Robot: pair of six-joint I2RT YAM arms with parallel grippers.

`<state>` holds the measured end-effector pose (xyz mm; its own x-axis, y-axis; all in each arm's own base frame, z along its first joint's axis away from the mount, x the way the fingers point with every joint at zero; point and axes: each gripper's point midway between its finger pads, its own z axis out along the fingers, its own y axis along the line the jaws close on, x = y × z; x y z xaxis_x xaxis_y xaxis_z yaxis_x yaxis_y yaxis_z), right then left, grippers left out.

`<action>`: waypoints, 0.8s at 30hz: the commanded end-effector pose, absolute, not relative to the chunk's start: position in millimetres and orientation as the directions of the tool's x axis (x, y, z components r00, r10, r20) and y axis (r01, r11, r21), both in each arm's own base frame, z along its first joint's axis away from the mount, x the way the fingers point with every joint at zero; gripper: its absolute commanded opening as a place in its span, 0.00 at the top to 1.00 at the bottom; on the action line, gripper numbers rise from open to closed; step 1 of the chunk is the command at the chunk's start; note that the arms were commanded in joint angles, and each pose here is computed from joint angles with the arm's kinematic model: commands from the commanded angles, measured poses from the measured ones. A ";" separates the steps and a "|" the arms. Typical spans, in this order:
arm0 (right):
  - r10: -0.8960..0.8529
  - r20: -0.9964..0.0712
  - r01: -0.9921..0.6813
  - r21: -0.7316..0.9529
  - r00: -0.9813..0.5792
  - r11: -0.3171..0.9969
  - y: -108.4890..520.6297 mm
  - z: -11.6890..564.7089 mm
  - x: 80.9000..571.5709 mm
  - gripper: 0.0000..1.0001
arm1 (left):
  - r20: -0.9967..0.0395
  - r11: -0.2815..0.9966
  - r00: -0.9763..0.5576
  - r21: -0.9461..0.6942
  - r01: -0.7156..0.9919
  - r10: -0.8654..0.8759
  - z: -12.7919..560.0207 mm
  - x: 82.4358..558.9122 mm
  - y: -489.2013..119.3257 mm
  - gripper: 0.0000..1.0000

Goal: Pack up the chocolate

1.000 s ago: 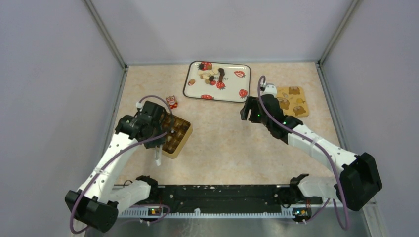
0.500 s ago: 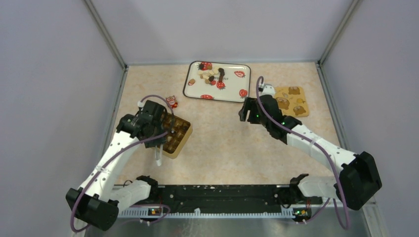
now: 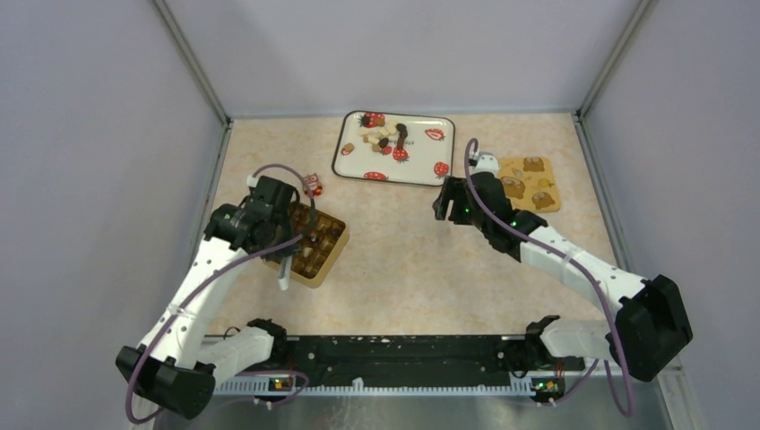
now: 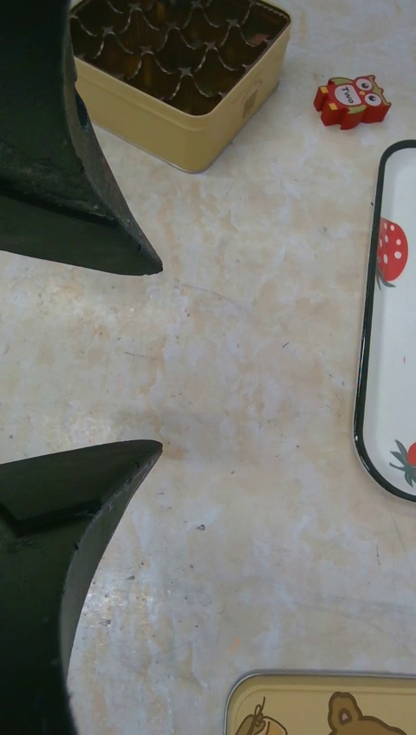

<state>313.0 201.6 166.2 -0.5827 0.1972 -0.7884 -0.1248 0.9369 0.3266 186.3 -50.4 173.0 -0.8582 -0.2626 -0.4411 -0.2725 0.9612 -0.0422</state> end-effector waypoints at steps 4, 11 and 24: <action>0.221 -0.811 -0.146 0.350 -0.542 0.926 207.6 185.0 316.1 0.32 | -0.564 0.964 -0.788 -0.227 -0.140 -0.247 228.5 224.1 -83.7 0.98; 0.232 -0.809 -0.131 0.353 -0.540 0.926 203.0 184.6 312.6 0.32 | -0.663 0.936 -0.706 -0.352 0.003 -0.247 249.5 292.6 -127.0 0.96; 0.247 -0.821 -0.074 0.329 -0.514 0.941 182.0 189.5 304.6 0.32 | -0.757 0.946 -0.649 -0.263 0.190 -0.080 222.5 434.1 -180.6 0.89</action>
<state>309.5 188.0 185.4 -0.5354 0.2271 -0.8135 -0.0965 0.9404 0.3261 392.0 -157.8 202.2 -0.7401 -0.1166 -0.6624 0.0663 0.9674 -0.2445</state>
